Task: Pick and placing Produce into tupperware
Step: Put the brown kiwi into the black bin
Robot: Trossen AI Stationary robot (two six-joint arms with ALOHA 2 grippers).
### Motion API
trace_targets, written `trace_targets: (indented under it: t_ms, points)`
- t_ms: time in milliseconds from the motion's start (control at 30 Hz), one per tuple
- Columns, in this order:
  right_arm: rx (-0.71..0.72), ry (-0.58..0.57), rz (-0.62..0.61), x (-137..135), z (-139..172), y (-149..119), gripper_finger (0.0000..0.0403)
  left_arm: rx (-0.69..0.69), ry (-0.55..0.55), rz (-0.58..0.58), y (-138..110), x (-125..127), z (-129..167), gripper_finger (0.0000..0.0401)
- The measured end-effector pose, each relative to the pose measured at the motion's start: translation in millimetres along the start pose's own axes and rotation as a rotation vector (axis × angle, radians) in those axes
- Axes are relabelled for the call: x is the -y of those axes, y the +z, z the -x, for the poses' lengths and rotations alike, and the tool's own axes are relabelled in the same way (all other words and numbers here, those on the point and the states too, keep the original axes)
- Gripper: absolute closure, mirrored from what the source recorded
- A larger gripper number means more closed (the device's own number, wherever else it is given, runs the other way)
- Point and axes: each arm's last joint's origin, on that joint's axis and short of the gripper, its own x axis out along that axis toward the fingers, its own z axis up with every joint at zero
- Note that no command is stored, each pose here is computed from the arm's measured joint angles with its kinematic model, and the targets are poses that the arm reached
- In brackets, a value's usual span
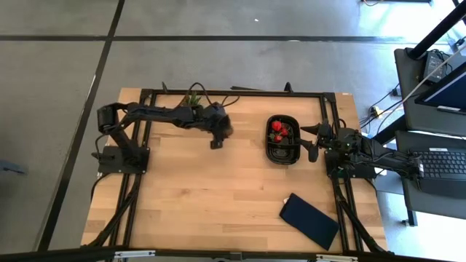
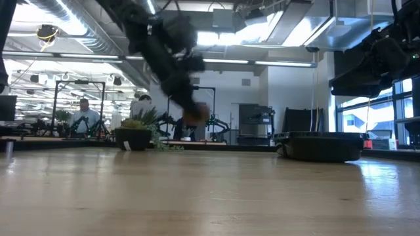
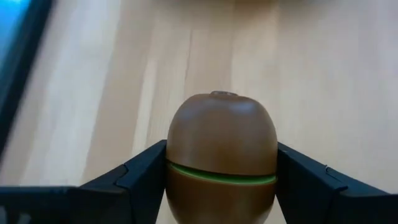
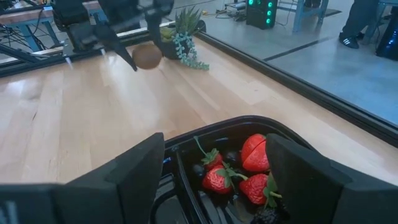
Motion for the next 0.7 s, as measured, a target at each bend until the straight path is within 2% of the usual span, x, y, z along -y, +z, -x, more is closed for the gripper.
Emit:
trace_targets:
  t_ms: [133,267,467,700]
  points:
    - [0.0,0.0,0.014,0,0,0,0.0121,0.156,-0.031,-0.024,32,12,9,0.0154]
    - [0.007,0.001,0.021,0,0,1,0.0121,0.368,-0.084,-0.073,62,25,20,0.0154]
    - [0.007,0.001,0.019,0,0,1,0.0121,0.589,-0.092,-0.113,90,37,29,0.0154]
    - [0.011,-0.007,0.018,0,0,1,0.0121,0.608,-0.126,-0.13,120,48,0,0.0154]
